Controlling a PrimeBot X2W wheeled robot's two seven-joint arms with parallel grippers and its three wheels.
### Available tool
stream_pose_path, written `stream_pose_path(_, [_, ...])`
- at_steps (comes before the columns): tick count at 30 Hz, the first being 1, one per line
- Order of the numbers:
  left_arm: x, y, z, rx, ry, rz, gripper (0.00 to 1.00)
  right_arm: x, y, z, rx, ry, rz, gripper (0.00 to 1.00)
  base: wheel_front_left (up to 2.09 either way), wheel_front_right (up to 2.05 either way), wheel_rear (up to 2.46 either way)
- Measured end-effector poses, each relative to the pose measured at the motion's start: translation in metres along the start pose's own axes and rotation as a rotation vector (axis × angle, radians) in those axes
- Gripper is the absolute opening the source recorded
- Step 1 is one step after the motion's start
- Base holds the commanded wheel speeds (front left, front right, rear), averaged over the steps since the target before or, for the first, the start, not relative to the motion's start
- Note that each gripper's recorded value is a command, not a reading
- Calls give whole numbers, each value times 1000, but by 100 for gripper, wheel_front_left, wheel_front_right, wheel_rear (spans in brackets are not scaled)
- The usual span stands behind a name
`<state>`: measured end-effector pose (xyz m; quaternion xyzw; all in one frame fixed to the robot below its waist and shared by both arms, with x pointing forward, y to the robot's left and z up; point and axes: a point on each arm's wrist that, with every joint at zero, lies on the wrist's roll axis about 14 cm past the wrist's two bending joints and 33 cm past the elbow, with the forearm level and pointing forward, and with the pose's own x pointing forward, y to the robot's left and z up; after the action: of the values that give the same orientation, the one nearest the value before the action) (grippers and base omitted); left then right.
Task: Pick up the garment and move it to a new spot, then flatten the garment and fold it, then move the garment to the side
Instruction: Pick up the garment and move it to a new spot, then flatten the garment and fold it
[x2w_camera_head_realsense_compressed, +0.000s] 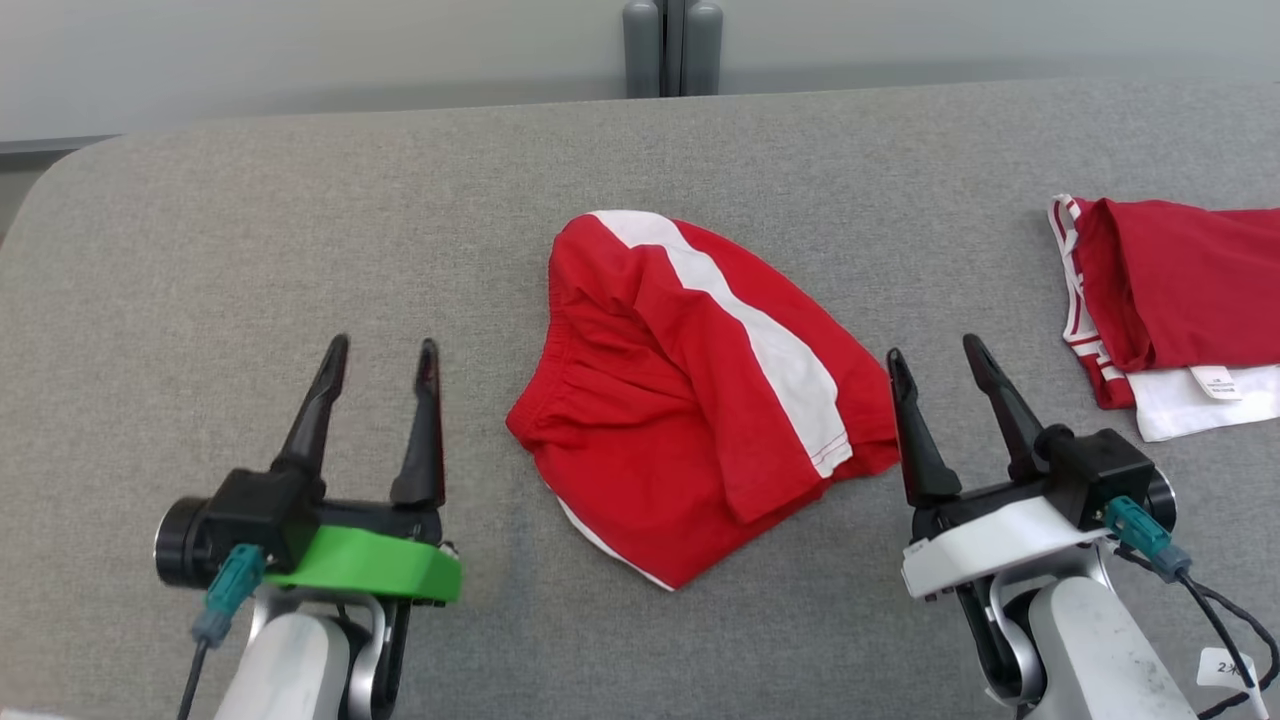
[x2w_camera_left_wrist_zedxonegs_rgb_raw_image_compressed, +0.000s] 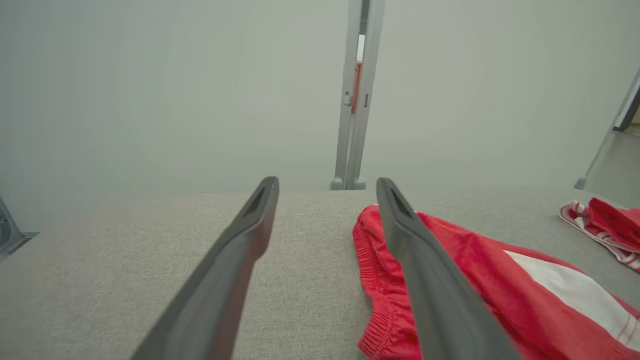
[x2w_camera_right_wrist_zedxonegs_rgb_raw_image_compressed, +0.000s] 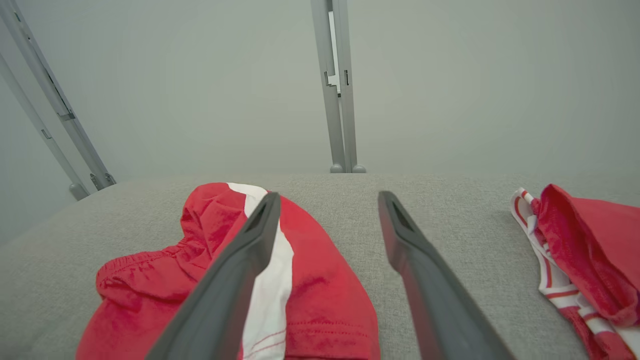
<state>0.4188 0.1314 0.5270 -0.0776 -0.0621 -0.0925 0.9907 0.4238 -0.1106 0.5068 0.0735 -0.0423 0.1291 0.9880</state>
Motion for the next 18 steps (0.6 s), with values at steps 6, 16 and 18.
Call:
stream_pose_path(6, [-4, 7, -1, -27, -9, 32, 100, -2, 2, -5, 7, 15, 5, 100, 0, 0, 0])
stream_pose_path(16, [1, 12, -5, -18, -5, 30, 100, -12, 27, -52, 27, 163, 82, 100, 0, 0, 0])
stream_pose_path(18, [1, 11, -8, -24, 1, 27, 100, -13, 31, -61, 28, 191, 96, 100, 0, 0, 0])
